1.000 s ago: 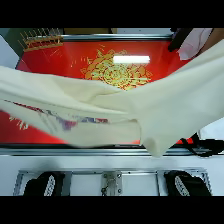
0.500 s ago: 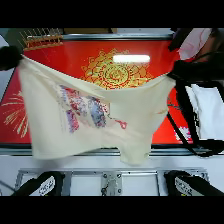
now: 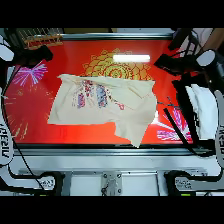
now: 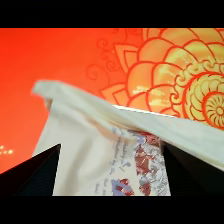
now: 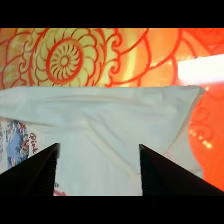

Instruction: Fold the clothes and pants, and hang the long-sleeved shirts on hangers.

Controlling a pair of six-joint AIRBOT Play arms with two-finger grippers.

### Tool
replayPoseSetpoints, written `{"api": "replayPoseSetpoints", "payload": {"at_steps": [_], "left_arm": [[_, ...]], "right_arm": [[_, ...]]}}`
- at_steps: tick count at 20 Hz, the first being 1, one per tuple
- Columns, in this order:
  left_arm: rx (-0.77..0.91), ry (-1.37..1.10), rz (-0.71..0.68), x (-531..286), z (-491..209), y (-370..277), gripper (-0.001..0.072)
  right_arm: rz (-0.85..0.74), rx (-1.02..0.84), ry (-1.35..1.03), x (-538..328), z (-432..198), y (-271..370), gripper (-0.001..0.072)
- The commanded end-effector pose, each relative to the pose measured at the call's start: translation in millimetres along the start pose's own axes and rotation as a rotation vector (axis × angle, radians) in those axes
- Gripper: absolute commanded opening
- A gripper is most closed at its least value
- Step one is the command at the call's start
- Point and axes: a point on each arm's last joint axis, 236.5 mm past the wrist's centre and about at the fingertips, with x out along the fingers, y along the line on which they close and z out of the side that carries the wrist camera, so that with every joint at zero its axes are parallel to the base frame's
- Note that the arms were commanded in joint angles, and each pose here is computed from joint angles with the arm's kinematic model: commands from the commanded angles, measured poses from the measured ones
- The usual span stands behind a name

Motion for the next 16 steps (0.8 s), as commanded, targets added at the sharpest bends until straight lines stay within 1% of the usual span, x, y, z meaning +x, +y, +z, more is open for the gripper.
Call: {"api": "replayPoseSetpoints", "payload": {"at_steps": [1,3,6,8,9,12,14,16], "left_arm": [[-0.093,0.1,0.081,-20,-35,53,0.0689],[-0.213,0.203,0.144,-25,-98,93,0.0689],[-0.407,0.365,0.229,-27,-217,138,0.0689],[-0.547,0.415,0.277,-29,-278,154,0.069],[-0.603,0.418,0.271,-27,-297,154,0.0689],[-0.75,0.362,0.247,-16,-320,154,0.0689],[-0.778,0.333,0.239,-6,-320,155,0.0689],[-0.762,0.347,0.226,8,-315,149,0.069]], "right_arm": [[-0.092,-0.055,-0.058,-42,15,-22,0.0481],[-0.136,-0.081,0.02,-61,-13,-28,0.0481],[-0.135,-0.079,0.107,-73,-60,-25,0.0481],[-0.125,-0.09,0.139,-75,-83,-19,0.0481],[-0.118,-0.098,0.152,-75,-91,-15,0.0481],[-0.091,-0.131,0.179,-72,-106,1,0.0481],[-0.074,-0.151,0.185,-69,-110,12,0.0481],[-0.063,-0.166,0.191,-68,-113,19,0.0481]]}}
